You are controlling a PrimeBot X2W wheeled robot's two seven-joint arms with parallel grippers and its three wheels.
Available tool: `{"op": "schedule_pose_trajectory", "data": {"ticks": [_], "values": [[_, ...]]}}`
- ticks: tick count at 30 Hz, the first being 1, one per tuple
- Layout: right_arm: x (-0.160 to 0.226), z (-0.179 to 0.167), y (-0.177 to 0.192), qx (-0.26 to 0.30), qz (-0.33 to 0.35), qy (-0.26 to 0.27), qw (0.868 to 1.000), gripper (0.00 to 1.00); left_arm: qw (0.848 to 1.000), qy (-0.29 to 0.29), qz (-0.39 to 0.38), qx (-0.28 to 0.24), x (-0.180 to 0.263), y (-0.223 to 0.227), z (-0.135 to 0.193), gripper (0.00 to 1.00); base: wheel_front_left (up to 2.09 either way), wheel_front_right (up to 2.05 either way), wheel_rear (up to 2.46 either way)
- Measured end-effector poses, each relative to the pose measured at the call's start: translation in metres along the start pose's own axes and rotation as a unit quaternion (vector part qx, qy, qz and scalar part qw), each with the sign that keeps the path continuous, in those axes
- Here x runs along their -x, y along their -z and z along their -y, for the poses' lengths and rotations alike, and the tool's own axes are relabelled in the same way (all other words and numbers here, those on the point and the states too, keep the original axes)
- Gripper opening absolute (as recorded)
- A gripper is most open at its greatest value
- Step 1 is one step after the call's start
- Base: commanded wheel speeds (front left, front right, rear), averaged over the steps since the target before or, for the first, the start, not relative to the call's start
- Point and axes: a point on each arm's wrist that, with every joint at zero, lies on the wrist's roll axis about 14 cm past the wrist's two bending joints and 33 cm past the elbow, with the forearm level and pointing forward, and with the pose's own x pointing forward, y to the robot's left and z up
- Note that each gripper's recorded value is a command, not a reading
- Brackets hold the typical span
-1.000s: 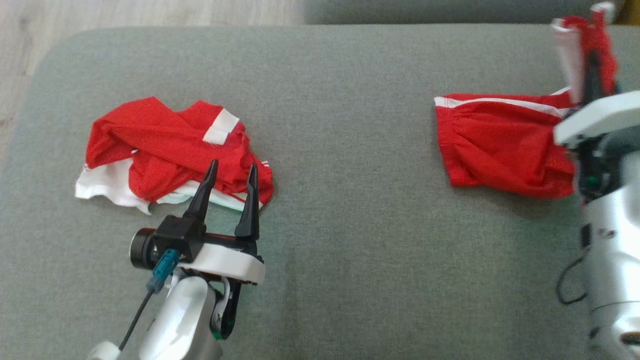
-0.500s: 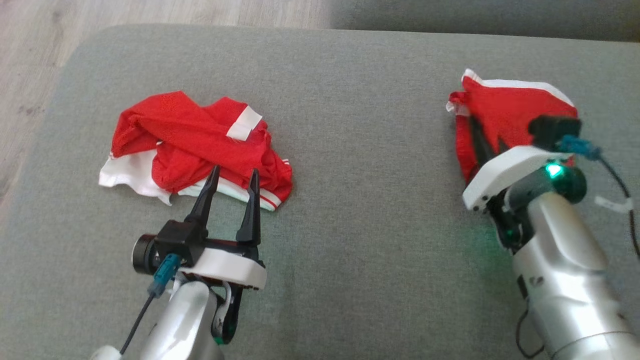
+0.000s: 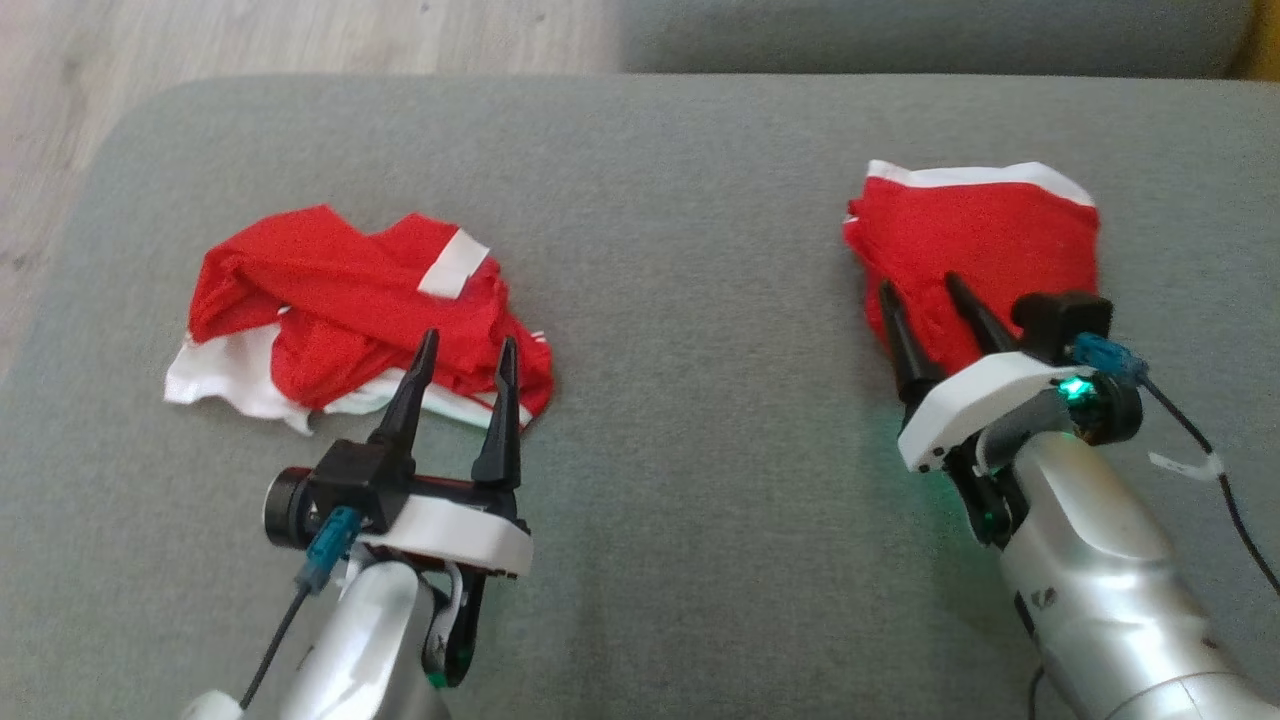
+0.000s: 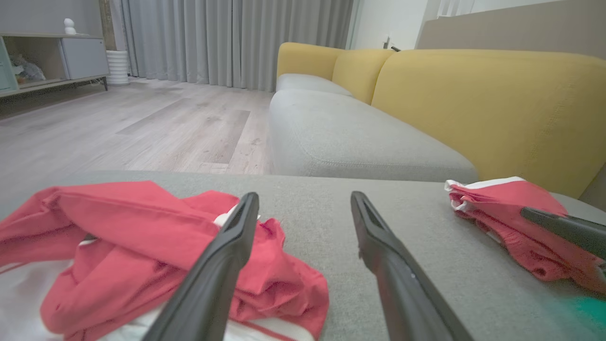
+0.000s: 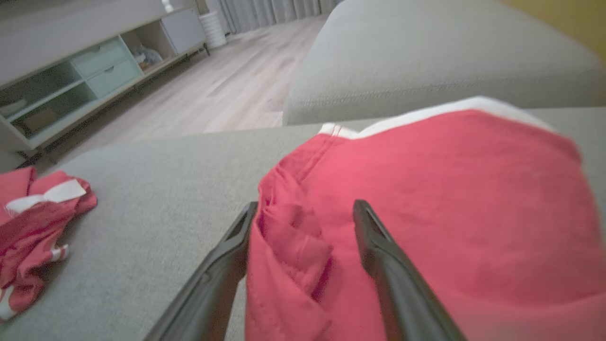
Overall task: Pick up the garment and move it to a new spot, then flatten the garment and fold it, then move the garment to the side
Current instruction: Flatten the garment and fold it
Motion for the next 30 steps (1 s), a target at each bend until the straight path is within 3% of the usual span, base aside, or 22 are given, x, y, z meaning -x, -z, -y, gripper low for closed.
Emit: {"op": "schedule_pose_trajectory", "data": {"ticks": [6,11,17,20,30], "values": [[0.021,0.022,-0.053,0.0,0.102,0.034,0.994,1.0,0.999,0.025,0.029,0.012,-0.006,-0.02,0.019,1.0,0.0,0.0,0.0],[0.063,0.058,-0.091,0.007,0.185,0.093,0.978,1.0,0.998,0.042,0.037,0.018,-0.003,-0.024,0.035,1.0,0.0,0.0,0.0],[0.126,0.094,-0.053,0.016,0.181,0.177,0.967,1.0,0.997,0.052,0.042,0.023,0.0,-0.026,0.046,1.0,0.0,0.0,0.0],[0.141,0.097,-0.039,0.012,0.174,0.193,0.966,1.0,0.998,0.053,0.037,0.025,0.003,-0.022,0.047,1.0,0.0,0.0,0.0],[0.117,0.094,-0.04,0.004,0.168,0.18,0.969,1.0,0.999,0.042,0.01,0.029,-0.002,-0.002,0.036,1.0,0.0,0.0,0.0]]}}
